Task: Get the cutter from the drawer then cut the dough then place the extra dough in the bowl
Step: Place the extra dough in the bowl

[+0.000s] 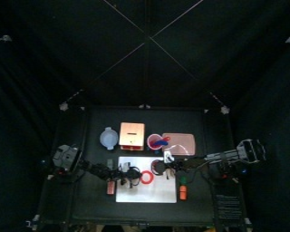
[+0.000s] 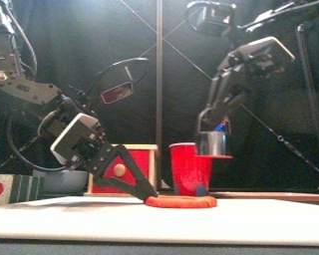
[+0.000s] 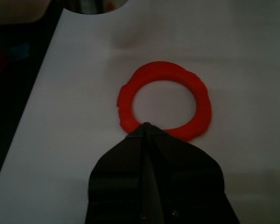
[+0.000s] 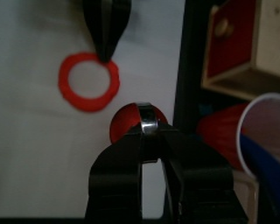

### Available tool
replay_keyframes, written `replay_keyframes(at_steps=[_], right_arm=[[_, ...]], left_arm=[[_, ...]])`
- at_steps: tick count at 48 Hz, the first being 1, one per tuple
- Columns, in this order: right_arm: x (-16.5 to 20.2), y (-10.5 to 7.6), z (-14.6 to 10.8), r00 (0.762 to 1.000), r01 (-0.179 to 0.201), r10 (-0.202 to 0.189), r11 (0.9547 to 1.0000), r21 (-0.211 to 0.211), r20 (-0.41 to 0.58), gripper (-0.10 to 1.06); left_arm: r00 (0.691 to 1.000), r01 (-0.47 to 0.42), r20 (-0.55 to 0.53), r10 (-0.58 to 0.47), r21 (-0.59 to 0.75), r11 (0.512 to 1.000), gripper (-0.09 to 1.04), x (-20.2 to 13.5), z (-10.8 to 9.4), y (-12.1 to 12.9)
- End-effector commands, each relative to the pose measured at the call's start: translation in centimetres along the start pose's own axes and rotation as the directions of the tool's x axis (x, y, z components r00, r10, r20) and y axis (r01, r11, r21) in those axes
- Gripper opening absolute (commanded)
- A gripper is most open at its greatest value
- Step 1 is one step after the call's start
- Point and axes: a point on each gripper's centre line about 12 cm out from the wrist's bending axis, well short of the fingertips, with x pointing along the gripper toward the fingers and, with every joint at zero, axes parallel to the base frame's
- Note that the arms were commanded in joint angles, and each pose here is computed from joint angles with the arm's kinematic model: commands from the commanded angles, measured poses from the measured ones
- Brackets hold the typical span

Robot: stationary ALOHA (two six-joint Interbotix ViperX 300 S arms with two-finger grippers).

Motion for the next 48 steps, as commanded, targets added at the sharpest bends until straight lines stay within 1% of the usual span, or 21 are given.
replay_keyframes(at_steps=[1, 4, 8, 12, 16, 19, 22, 27, 30, 32, 34, 36, 48], right_arm=[[-0.6, 0.1, -2.2, 1.000, -0.002, 0.002, 0.9999, 0.010, -0.022, 0.46], [-0.5, 0.4, -3.3, 0.999, -0.009, 0.009, 0.9999, 0.011, -0.045, 0.46], [-0.3, 0.6, -4.0, 0.999, -0.016, 0.016, 0.9999, 0.005, -0.045, 0.47], [0.0, 0.8, -4.4, 0.999, -0.023, 0.024, 0.9996, 0.013, -0.049, 0.47], [0.3, 0.9, -4.7, 0.998, -0.028, 0.029, 0.9995, 0.011, -0.061, 0.49], [0.5, 0.9, -4.8, 0.997, -0.029, 0.029, 0.9996, 0.006, -0.066, 0.52], [0.5, 1.0, -4.8, 0.997, -0.030, 0.030, 0.9995, 0.012, -0.067, 0.56], [0.5, 0.9, -4.8, 0.997, -0.030, 0.031, 0.9994, 0.019, -0.067, 0.67], [0.4, 1.0, -4.7, 0.997, -0.034, 0.036, 0.9989, 0.031, -0.063, 0.73], [0.3, 0.9, -4.6, 0.998, -0.033, 0.035, 0.9990, 0.029, -0.059, 0.77], [0.3, 1.0, -4.5, 0.998, -0.035, 0.037, 0.9987, 0.038, -0.058, 0.80], [0.2, 1.0, -4.3, 0.998, -0.037, 0.039, 0.9986, 0.038, -0.053, 0.83], [0.0, 1.0, -3.3, 0.998, -0.046, 0.048, 0.9961, 0.075, -0.027, 0.84]], left_arm=[[1.000, -0.006, 0.016, 0.006, -0.020, 1.000, 0.50, -0.5, 1.0, 0.5], [1.000, -0.007, 0.026, 0.008, -0.020, 1.000, 0.51, -0.7, 1.4, 0.7], [0.999, -0.006, 0.040, 0.007, -0.014, 1.000, 0.52, -0.9, 1.9, 0.9], [0.999, -0.010, 0.053, 0.010, -0.009, 1.000, 0.56, -1.1, 2.4, 1.1], [0.998, -0.014, 0.065, 0.015, -0.009, 1.000, 0.62, -1.2, 2.8, 1.3], [0.997, -0.019, 0.069, 0.020, -0.017, 1.000, 0.66, -1.3, 3.1, 1.5], [0.997, -0.023, 0.072, 0.025, -0.024, 0.999, 0.70, -1.3, 3.2, 1.7], [0.996, -0.027, 0.083, 0.030, -0.031, 0.999, 0.76, -1.5, 3.5, 1.7], [0.994, -0.030, 0.099, 0.034, -0.035, 0.999, 0.77, -1.5, 3.9, 1.8], [0.993, -0.033, 0.113, 0.037, -0.038, 0.999, 0.78, -1.6, 4.2, 1.8], [0.991, -0.038, 0.127, 0.042, -0.041, 0.998, 0.78, -1.7, 4.5, 1.9], [0.989, -0.040, 0.140, 0.046, -0.044, 0.998, 0.78, -1.9, 4.8, 2.0], [0.981, -0.054, 0.184, 0.063, -0.056, 0.997, 0.78, -2.4, 5.6, 2.3]])
